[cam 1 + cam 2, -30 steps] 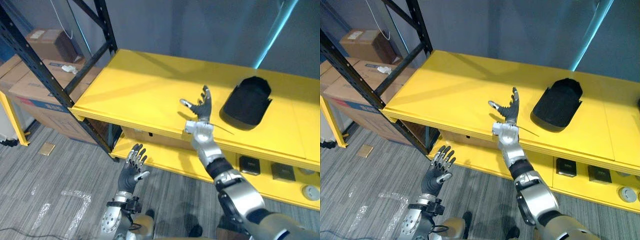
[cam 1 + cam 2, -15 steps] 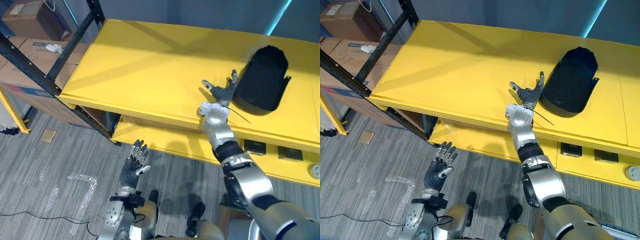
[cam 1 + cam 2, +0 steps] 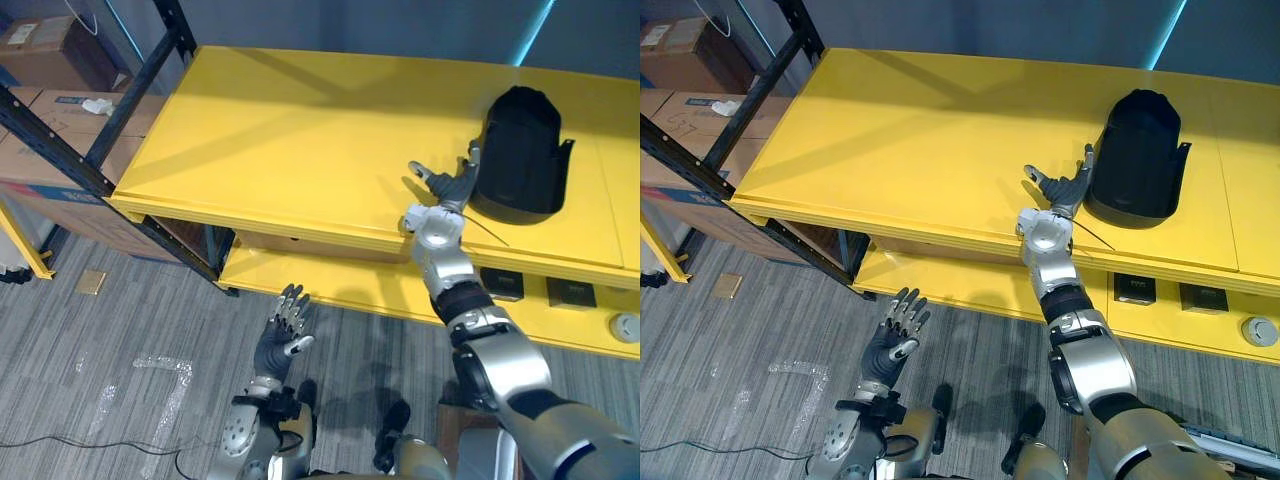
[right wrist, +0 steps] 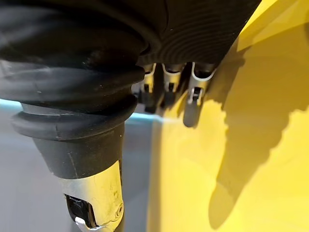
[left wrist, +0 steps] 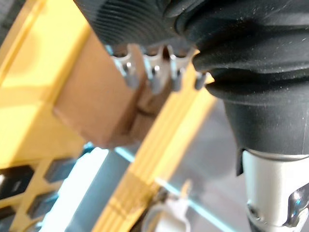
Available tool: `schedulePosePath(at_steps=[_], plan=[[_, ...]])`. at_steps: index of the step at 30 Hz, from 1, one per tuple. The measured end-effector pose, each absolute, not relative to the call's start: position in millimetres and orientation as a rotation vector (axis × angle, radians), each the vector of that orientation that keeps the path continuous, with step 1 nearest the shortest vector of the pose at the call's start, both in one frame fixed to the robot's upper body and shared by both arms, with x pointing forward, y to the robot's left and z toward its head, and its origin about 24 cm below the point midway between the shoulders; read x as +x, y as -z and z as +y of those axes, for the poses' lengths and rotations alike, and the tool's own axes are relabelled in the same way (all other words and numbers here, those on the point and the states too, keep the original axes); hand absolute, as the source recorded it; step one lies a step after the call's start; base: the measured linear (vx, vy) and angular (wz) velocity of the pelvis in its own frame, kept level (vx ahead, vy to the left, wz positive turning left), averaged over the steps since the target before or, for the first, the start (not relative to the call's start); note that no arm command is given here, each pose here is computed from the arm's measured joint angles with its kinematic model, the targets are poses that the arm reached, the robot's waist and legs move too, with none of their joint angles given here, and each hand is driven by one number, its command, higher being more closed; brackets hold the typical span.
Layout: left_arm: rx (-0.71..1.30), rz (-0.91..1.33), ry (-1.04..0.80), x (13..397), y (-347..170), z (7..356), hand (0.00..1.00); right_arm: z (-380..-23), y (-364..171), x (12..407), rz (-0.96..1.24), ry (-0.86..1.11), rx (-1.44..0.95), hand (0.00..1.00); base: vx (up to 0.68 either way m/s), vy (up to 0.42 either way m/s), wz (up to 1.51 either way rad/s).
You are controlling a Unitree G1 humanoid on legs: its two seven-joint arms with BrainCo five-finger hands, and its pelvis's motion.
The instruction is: Walk over and take plastic housings, then place them on the shelf
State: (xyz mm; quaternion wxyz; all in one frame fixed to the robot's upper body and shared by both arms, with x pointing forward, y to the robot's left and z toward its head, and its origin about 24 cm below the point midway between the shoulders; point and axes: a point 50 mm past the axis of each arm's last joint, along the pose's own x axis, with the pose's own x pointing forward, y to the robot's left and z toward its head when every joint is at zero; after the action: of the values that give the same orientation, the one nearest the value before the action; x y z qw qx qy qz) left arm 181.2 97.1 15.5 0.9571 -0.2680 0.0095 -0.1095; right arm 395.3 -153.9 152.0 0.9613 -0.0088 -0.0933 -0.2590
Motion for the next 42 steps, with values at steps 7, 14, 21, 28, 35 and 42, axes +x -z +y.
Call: schedulePosePath(at_steps=[7, 14, 21, 28, 35, 42], plan=[[-0.544, 0.029, 0.223, 181, -14, 96, 0.00, -164, -156, 396, -0.212, 0.536, -0.074, 0.00, 0.01, 0.007, -0.03], [-0.551, 0.050, 0.230, 177, -12, 91, 0.00, -169, -160, 396, -0.226, 0.559, -0.086, 0.00, 0.00, 0.002, -0.01], [-0.543, 0.082, 0.220, 175, -5, 91, 0.00, -161, -192, 393, -0.411, 0.484, -0.057, 1.00, 0.00, 0.002, 0.00], [-0.537, 0.075, 0.187, 177, -5, 99, 0.00, -143, -206, 316, -0.807, 0.343, -0.074, 1.00, 0.03, 0.017, -0.12], [-0.517, 0.063, 0.118, 175, -2, 114, 0.00, -171, -160, 288, -0.651, 0.309, -0.207, 1.00, 0.02, 0.004, -0.24], [-0.511, 0.061, 0.080, 175, -2, 117, 0.00, -184, -142, 287, -0.530, 0.265, -0.220, 1.00, 0.05, 0.015, -0.07]])
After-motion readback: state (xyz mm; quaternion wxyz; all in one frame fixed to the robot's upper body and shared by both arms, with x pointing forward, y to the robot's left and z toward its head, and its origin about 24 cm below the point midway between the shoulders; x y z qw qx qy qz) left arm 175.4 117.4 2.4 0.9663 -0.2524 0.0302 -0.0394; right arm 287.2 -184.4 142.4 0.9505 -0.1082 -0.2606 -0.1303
